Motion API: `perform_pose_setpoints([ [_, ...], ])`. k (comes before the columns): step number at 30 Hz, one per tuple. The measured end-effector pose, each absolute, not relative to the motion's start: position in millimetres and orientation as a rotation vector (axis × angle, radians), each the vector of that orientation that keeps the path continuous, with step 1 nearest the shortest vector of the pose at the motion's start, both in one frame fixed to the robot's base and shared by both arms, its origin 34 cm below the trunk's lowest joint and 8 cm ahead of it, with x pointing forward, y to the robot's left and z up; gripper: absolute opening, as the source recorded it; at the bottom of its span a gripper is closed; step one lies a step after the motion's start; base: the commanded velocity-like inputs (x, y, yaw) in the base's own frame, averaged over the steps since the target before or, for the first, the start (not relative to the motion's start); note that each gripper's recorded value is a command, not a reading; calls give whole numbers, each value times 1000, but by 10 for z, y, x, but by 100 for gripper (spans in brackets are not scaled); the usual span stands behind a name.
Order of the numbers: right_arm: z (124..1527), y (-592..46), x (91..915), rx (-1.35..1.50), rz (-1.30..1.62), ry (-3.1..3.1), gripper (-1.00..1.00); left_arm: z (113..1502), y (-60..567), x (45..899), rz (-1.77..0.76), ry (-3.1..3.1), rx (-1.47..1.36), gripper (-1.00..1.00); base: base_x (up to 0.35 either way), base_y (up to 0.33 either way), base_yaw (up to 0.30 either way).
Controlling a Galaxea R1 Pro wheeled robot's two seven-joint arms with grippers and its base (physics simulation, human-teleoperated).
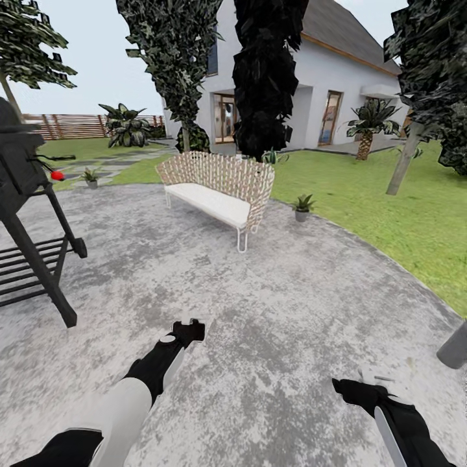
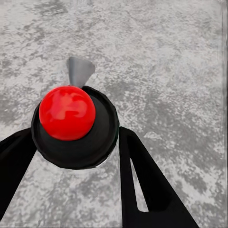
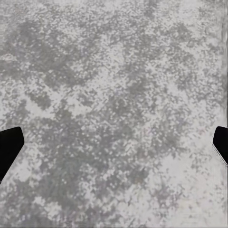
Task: Pick up the pesticide atomizer in the garden and spray insectifuge to fully cover both potted plants in the garden.
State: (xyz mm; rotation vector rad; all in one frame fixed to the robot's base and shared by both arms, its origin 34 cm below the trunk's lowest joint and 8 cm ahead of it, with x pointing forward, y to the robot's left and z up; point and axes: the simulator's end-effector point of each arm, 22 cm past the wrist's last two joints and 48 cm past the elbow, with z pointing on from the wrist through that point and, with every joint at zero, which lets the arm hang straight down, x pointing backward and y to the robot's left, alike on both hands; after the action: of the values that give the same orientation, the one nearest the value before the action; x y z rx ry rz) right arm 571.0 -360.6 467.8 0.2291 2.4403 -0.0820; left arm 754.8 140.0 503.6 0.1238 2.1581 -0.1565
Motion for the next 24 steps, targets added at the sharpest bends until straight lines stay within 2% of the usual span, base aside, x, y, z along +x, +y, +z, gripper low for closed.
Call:
perform_pose_setpoints([
  [16,4675,-3607,5708,229,-82,2441,100,5035,1390,7546,-158,2159,124,-100,338,-22,-248],
  [24,4676,-3605,5711,226,-84,2441,100,5031,1391,7543,-158,2159,124,-100,338,-79,-61],
])
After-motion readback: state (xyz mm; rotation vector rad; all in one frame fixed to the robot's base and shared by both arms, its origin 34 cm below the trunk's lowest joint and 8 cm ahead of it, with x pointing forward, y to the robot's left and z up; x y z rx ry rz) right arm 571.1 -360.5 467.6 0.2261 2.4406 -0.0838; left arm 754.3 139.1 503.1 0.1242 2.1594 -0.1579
